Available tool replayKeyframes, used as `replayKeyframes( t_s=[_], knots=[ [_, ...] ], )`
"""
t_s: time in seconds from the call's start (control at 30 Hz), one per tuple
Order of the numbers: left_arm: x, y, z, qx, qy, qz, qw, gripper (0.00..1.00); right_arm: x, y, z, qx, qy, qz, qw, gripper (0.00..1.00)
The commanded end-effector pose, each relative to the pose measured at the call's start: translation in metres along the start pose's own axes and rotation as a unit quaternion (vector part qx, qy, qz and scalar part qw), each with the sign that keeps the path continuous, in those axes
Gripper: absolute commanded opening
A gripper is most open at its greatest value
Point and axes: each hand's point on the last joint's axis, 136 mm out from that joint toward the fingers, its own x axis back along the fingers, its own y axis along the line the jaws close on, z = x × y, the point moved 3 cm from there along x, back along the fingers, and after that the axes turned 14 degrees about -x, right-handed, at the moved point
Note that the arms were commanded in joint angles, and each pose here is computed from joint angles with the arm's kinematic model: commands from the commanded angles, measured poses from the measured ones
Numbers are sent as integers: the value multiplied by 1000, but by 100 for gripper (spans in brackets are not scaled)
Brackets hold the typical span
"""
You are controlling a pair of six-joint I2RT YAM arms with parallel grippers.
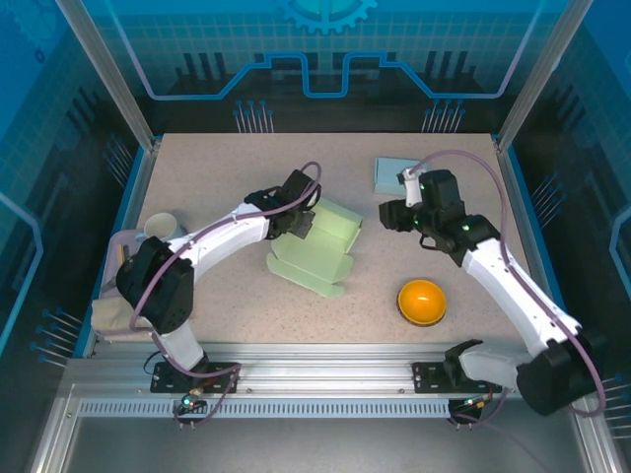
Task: Fold the paper box
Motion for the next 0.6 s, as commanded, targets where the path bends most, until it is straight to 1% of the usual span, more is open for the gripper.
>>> replayKeyframes(
  t_s=[0.0,0.07,0.1,0.17,0.2,0.23,0.27,0.3,0.37,0.43,0.47,0.5,0.57],
  knots=[
    [15,2,11,-228,56,-39,971,12,24,-9,1,-8,-28,10,1000,56],
    [13,2,14,-326,88,-78,938,12,37,-9,1,-8,-47,4,999,56],
    [12,2,15,-358,101,-91,924,12,43,-9,1,-8,-55,3,998,57],
    [15,7,11,-402,121,-112,901,12,55,-9,0,-3,-72,-1,997,58],
    [17,7,8,-418,123,-114,893,12,60,-9,-1,0,-78,-3,997,58],
    [18,2,10,-445,128,-99,881,13,65,-9,-1,1,-83,-5,997,58],
    [19,-5,14,-485,133,-79,861,15,69,-8,-1,4,-87,-9,996,59],
    [18,-11,19,-524,139,-70,837,15,74,-7,0,7,-91,-13,996,59],
    [10,-20,27,-613,155,-75,771,15,81,-7,2,9,-97,-20,995,59],
    [0,-22,30,-668,178,-81,717,14,86,-6,4,3,-105,-28,994,60],
    [-6,-22,31,-682,193,-80,701,15,88,-5,6,-1,-109,-35,993,60],
    [-10,-22,29,-687,202,-81,693,16,89,-4,7,-4,-112,-42,993,60],
    [-18,-25,24,-692,209,-71,688,16,92,-3,9,-11,-118,-52,992,62]
  ],
)
